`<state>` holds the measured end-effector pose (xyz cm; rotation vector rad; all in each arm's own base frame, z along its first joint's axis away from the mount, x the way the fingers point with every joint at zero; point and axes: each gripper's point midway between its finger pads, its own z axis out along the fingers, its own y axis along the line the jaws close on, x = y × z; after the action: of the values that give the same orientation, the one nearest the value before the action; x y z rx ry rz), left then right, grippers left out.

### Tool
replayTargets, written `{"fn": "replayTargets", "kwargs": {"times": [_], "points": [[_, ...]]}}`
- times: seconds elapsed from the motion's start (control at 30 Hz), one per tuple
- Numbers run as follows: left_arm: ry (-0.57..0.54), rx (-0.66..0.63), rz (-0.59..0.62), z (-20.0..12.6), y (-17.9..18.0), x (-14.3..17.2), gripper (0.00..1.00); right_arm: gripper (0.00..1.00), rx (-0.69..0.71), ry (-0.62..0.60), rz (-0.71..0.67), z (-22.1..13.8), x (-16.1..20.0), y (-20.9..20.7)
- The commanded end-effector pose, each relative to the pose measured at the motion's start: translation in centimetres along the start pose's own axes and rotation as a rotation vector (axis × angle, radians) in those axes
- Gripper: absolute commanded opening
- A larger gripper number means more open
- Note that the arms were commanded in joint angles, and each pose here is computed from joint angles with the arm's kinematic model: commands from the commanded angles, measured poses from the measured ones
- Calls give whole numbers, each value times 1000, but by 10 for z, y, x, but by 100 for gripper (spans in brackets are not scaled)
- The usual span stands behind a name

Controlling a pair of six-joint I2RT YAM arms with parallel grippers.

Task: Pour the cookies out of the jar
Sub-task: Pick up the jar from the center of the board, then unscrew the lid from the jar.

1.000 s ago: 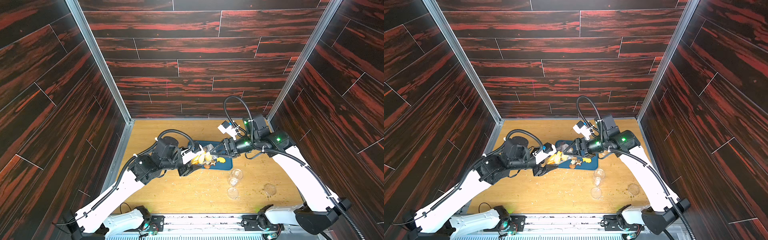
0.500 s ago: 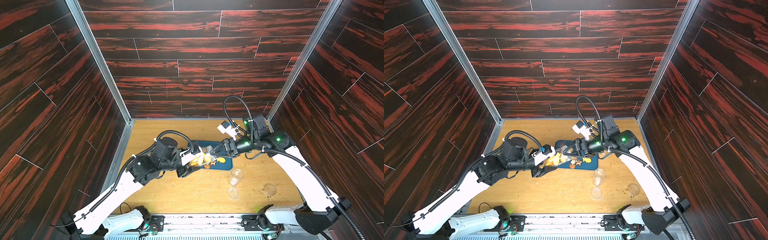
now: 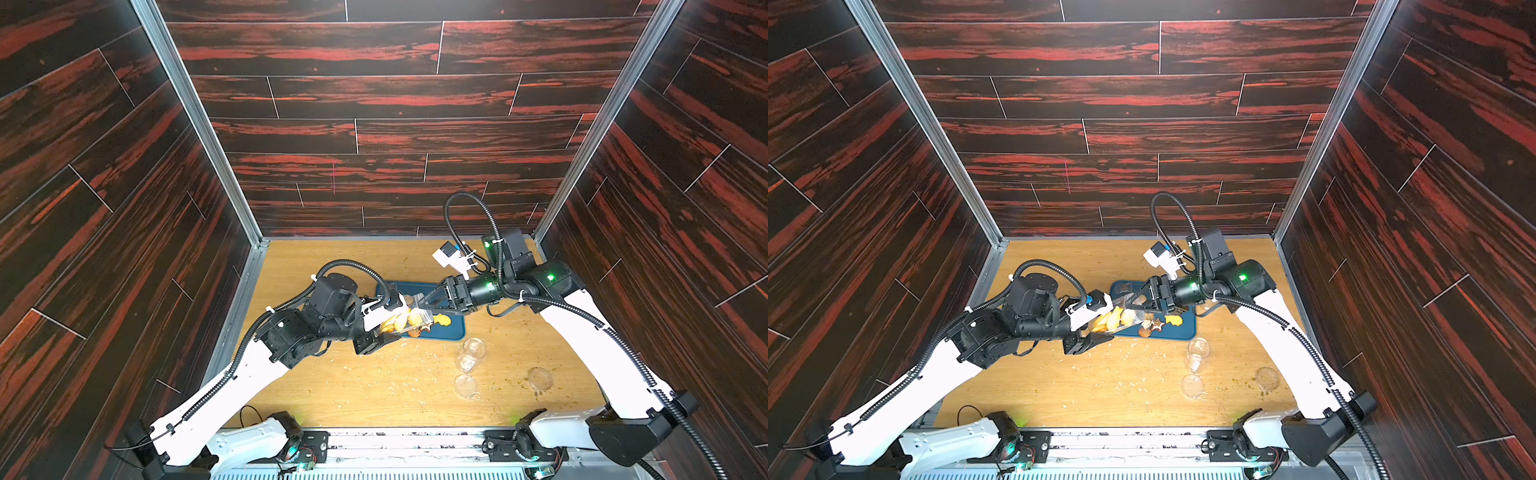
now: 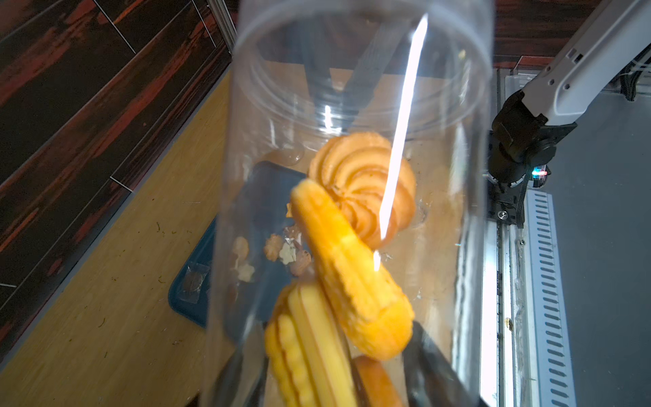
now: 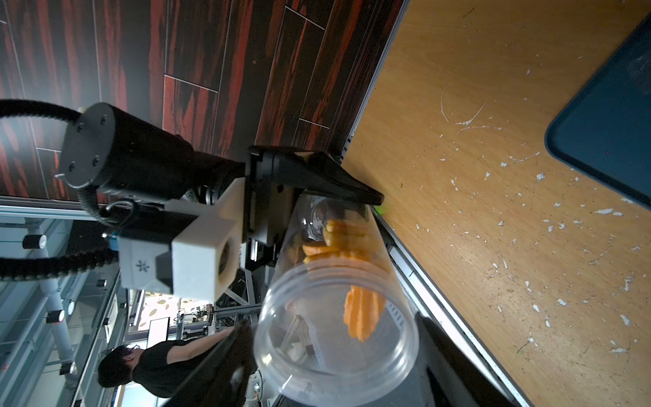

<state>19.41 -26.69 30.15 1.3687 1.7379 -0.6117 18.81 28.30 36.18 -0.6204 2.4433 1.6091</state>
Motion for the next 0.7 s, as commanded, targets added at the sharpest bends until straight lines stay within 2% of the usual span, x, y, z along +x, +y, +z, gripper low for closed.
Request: {"fn": "replayTargets", "kwargs": {"times": [0.0,0.33,0.67], "points": [[-30,4,38,-8,-1,-11,43,73,-30,18,16,6,-2,-2],[-30,4,35,-12,-4,-9,43,64,-35,14,-8,7,-3,-4],[-50,81,-2,-8,-15,-11,42,61,54,-87,-270,1,-3,-18]]}}
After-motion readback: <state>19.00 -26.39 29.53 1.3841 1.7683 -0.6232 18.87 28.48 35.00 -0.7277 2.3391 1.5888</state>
